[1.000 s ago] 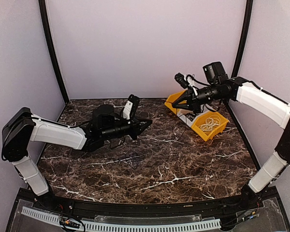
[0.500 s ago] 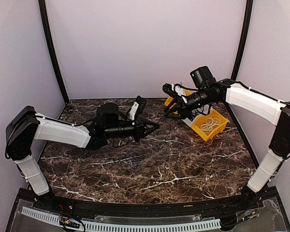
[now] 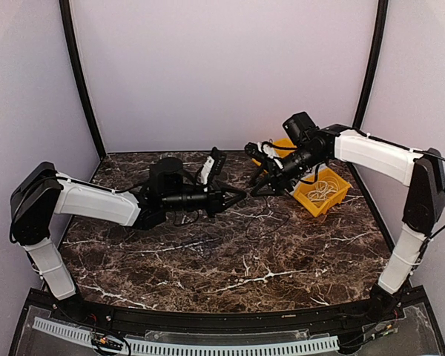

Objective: Untangle the cables

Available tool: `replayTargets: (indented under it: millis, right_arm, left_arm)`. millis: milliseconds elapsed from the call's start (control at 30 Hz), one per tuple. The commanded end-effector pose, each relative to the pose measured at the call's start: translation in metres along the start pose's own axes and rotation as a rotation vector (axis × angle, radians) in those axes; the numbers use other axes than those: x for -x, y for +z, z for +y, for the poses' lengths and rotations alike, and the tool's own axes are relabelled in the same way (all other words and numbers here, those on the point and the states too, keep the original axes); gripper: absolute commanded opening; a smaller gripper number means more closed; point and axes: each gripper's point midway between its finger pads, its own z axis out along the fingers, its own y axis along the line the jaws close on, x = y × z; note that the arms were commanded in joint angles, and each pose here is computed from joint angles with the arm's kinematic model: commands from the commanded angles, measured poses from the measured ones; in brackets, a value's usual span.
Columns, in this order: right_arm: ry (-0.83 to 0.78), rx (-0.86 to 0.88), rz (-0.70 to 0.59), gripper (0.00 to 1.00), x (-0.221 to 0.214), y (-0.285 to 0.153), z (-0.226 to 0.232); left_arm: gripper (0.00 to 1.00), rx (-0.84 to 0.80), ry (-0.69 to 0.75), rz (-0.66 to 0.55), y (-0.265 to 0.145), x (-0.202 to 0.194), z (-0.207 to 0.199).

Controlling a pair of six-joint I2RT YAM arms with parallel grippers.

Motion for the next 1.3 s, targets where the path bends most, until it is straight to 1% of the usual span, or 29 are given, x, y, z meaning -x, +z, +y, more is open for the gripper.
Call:
replayTargets:
  millis: [0,33,100,167,200,233,267,300,333,400,467,533,733,933,1100,1267]
  right_arm:
    - [0.02,0.058,-0.005,0.42,0.001,0.004,0.008]
    - [0.025,0.066,-0.006,0.38,0.0,0.004,0.009]
    - [0.034,0.077,-0.008,0.24,0.001,0.005,0.009]
    - [0.037,0.077,-0.013,0.13,0.004,0.004,0.008]
    - [0.034,0.075,-0.015,0.07,0.006,0.003,0.007]
    - [0.031,0.066,-0.019,0.01,0.008,0.0,0.005]
    - [0.028,0.05,-0.02,0.0,0.011,-0.003,0.001]
    - [0.027,0.03,-0.021,0.0,0.013,-0.006,-0.004]
    - [0.028,0.006,-0.024,0.0,0.014,-0.012,-0.011]
    - [0.036,-0.054,-0.034,0.0,0.018,-0.026,-0.029]
    - [0.054,-0.12,-0.043,0.0,0.019,-0.042,-0.051]
    - [0.077,-0.192,-0.05,0.0,0.017,-0.059,-0.074]
    - [0.151,-0.374,-0.09,0.0,0.006,-0.115,-0.138]
    - [0.15,-0.553,-0.051,0.0,-0.028,-0.154,-0.197]
    - [0.168,-0.645,0.013,0.0,-0.058,-0.17,-0.233]
    - [0.178,-0.676,0.082,0.0,-0.087,-0.161,-0.251]
  left_arm:
    - [0.01,-0.02,0.012,-0.018,0.003,0.009,-0.005]
    - [0.01,-0.016,0.012,-0.017,0.003,0.009,-0.004]
    - [0.01,-0.009,0.012,-0.016,0.003,0.008,-0.003]
    - [0.01,0.008,0.009,-0.01,0.004,0.006,0.001]
    - [0.01,0.026,0.006,-0.002,0.005,0.004,0.005]
    - [0.04,0.036,0.005,0.001,0.005,0.003,0.006]
    - [0.07,0.058,0.002,0.008,0.004,0.001,0.011]
    - [0.15,0.075,-0.003,0.017,0.004,-0.001,0.013]
    - [0.19,0.103,-0.004,0.019,0.003,-0.003,0.018]
    - [0.31,0.142,-0.007,0.03,-0.001,-0.008,0.024]
    - [0.36,0.176,-0.012,0.037,-0.007,-0.013,0.028]
    - [0.39,0.202,-0.021,0.05,-0.012,-0.02,0.032]
    - [0.4,0.237,-0.048,0.077,-0.027,-0.036,0.034]
    - [0.4,0.246,-0.039,0.07,-0.036,-0.036,0.031]
    - [0.4,0.259,-0.025,0.066,-0.04,-0.035,0.031]
    - [0.4,0.263,-0.029,0.059,-0.041,-0.036,0.032]
